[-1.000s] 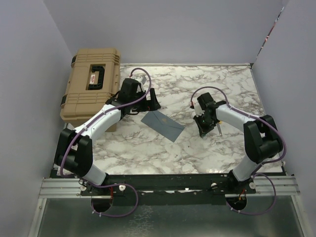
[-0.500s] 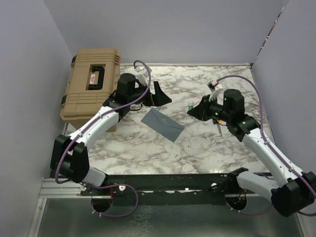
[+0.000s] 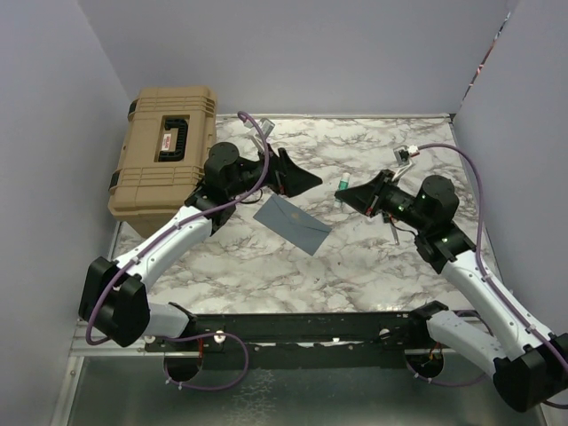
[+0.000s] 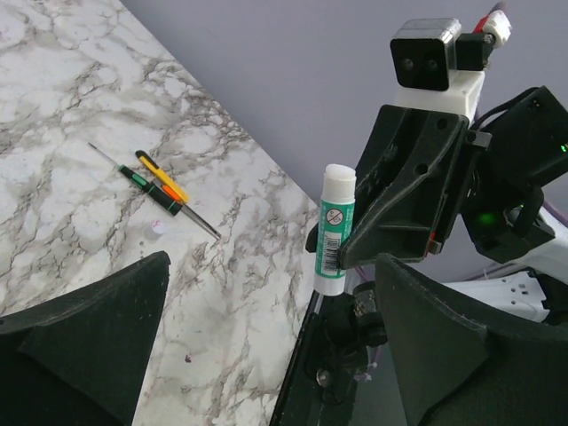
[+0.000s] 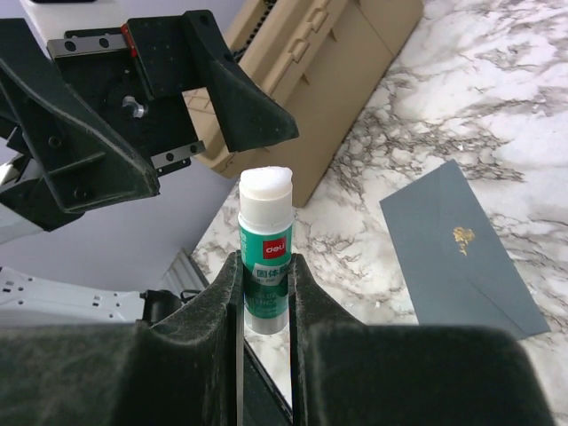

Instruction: Place the letter into the envelope and seal it

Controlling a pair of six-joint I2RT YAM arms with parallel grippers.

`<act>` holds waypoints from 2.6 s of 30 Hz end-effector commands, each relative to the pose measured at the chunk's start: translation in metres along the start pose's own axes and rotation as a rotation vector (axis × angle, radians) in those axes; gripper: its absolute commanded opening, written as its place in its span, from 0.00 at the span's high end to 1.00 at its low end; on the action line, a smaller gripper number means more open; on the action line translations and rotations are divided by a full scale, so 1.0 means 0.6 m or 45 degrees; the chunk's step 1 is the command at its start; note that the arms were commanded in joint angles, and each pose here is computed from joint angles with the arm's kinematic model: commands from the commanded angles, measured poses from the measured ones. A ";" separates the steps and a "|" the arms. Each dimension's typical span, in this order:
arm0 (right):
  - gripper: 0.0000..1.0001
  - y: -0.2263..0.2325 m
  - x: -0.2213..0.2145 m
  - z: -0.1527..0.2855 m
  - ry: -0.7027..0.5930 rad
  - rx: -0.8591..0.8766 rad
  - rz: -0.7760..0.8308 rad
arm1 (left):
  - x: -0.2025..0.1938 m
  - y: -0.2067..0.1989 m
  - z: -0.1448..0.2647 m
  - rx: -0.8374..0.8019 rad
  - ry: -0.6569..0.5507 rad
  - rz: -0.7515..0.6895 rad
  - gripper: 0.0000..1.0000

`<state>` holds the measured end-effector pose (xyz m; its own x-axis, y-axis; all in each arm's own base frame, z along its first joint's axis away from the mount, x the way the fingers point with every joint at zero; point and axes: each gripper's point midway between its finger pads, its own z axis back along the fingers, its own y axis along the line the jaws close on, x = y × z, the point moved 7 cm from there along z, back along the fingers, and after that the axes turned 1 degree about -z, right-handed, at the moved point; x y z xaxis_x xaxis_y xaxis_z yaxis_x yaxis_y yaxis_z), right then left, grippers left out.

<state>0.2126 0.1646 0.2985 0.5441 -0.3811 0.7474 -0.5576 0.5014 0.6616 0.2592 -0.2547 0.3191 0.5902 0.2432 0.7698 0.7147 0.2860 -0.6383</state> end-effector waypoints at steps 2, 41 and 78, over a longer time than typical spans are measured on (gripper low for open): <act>0.98 0.026 0.016 -0.009 -0.013 0.156 -0.004 | 0.010 -0.039 0.010 -0.155 -0.019 -0.100 0.04; 0.98 0.043 0.011 -0.029 0.225 0.407 0.131 | -0.049 -0.049 -0.048 -0.261 0.109 0.151 0.68; 1.00 0.032 -0.014 -0.022 0.140 0.439 -0.003 | -0.036 -0.064 -0.040 -0.249 0.019 0.221 0.56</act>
<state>0.2040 0.1852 0.2915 0.6262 -0.2829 0.7265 -0.6924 0.2266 0.6850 0.2367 -0.2945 0.3274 0.7150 0.2721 0.6440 0.6489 0.0847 -0.7562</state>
